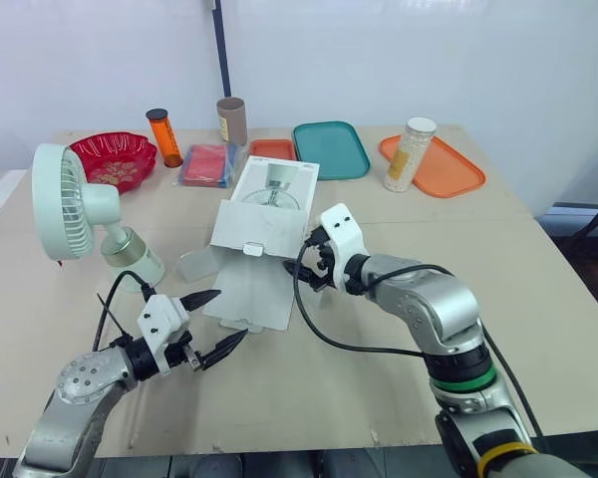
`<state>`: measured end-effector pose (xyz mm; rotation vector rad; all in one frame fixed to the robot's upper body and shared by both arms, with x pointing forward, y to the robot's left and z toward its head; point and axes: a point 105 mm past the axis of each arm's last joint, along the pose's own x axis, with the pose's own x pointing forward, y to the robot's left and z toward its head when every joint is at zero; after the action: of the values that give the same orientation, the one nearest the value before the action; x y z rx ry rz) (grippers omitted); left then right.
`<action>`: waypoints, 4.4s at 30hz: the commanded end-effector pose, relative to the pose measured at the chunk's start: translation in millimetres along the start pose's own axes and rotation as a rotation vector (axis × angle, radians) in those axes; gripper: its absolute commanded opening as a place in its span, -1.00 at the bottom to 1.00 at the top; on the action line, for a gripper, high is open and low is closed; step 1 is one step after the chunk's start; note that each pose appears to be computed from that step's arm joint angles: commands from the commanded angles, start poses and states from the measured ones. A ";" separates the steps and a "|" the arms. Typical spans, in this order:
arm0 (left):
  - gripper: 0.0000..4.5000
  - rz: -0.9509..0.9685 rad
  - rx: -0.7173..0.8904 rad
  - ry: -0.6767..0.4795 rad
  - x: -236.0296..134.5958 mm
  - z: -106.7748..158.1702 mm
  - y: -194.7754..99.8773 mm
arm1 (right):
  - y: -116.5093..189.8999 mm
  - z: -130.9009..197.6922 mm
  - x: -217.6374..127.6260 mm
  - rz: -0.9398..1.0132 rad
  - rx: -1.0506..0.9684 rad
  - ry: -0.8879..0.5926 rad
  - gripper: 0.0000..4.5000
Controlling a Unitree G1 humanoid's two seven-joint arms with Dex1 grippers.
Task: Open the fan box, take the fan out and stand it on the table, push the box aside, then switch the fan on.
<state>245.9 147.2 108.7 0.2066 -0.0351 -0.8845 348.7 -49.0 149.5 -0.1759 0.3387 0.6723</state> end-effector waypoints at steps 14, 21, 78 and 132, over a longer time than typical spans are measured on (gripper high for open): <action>1.00 0.041 0.035 -0.012 -4.8 -8.7 0.2 | -4.1 4.6 -2.2 -0.030 -0.052 0.005 -0.95; 1.00 0.052 0.034 -0.008 -5.8 -12.0 -2.4 | -10.3 1.4 -2.3 -0.050 -0.059 0.020 -0.95; 1.00 -0.101 0.098 -0.029 24.1 -9.7 15.3 | -181.0 -64.4 -247.3 -0.699 -0.041 0.133 0.96; 1.00 0.825 0.360 -0.023 -82.8 38.6 32.1 | 52.4 17.6 -15.3 0.608 -0.322 -0.376 0.96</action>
<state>221.5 219.0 132.7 0.4131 -0.1866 -0.1459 309.9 -19.8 161.6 -0.2278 -0.0482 1.3089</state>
